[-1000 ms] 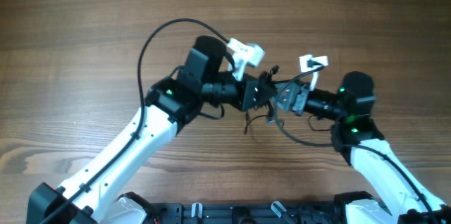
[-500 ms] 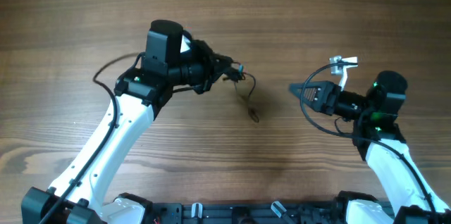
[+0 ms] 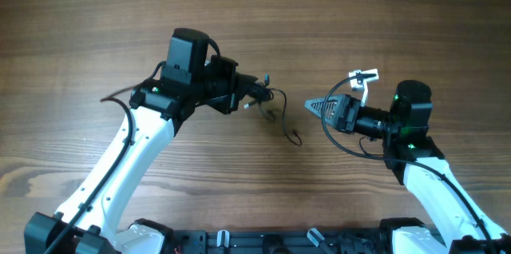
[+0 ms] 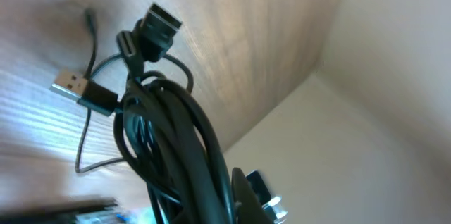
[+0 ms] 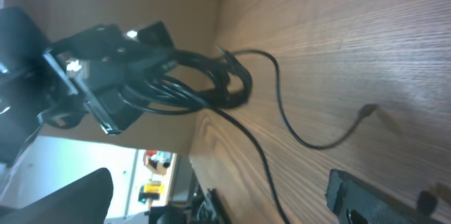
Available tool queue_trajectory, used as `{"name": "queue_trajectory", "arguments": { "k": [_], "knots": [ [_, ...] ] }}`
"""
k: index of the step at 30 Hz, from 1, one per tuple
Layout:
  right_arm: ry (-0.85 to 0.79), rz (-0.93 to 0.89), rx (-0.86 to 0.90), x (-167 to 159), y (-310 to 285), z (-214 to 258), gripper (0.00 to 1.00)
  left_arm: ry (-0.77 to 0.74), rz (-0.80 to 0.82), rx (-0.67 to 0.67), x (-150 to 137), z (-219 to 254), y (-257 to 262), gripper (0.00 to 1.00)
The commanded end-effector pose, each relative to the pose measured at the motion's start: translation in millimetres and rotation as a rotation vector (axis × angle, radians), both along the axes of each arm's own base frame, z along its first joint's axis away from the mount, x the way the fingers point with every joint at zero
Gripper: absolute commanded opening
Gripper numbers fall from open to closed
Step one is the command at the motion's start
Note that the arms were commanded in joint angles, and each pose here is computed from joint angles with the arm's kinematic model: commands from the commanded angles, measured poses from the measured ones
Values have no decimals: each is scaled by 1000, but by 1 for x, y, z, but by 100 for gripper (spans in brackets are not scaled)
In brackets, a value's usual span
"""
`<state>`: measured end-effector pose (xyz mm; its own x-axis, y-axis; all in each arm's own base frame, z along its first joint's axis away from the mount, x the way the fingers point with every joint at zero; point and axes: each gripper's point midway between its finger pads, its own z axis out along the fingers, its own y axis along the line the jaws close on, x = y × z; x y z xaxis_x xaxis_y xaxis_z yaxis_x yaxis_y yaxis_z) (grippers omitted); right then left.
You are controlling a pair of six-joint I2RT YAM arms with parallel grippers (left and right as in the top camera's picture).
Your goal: Untangle cables
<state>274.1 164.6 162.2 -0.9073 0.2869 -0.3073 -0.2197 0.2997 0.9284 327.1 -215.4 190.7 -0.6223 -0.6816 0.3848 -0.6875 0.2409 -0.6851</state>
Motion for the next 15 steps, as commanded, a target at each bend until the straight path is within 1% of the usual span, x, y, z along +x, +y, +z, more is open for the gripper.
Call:
{"name": "queue_trajectory", "arguments": {
  "k": [1, 3, 4, 6, 7, 8, 10, 11, 13, 15],
  "knots": [
    [-79, -30, -20, 10, -6, 6, 100, -426, -406, 119, -7, 15, -12, 4],
    [-227, -37, -36, 17, -16, 20, 100, -565, -574, 85, -20, 24, -23, 4],
    [-271, -46, -38, 20, -21, 25, 99, -630, -641, 71, -26, 27, -27, 4],
    [-372, -64, -45, 26, -31, 39, 100, -738, -737, 56, -34, 33, -31, 4],
    [-422, -67, -48, 28, -34, 45, 100, -818, -805, 36, -40, 38, -35, 4],
    [-446, -69, -48, 28, -36, 49, 100, -861, -843, 15, -45, 41, -38, 4],
    [-509, -33, -48, 24, -35, 55, 100, -1079, -1005, -88, -70, 58, -49, 4],
    [-537, -6, -50, 20, -33, 56, 100, -1156, -1058, -144, -82, 65, -53, 4],
    [-586, 44, -53, 13, -30, 57, 97, -1262, -1129, -260, -103, 78, -59, 4],
    [-631, 95, -51, 5, -27, 58, 96, -1298, -1165, -343, -118, 86, -63, 4]
  ]
}}
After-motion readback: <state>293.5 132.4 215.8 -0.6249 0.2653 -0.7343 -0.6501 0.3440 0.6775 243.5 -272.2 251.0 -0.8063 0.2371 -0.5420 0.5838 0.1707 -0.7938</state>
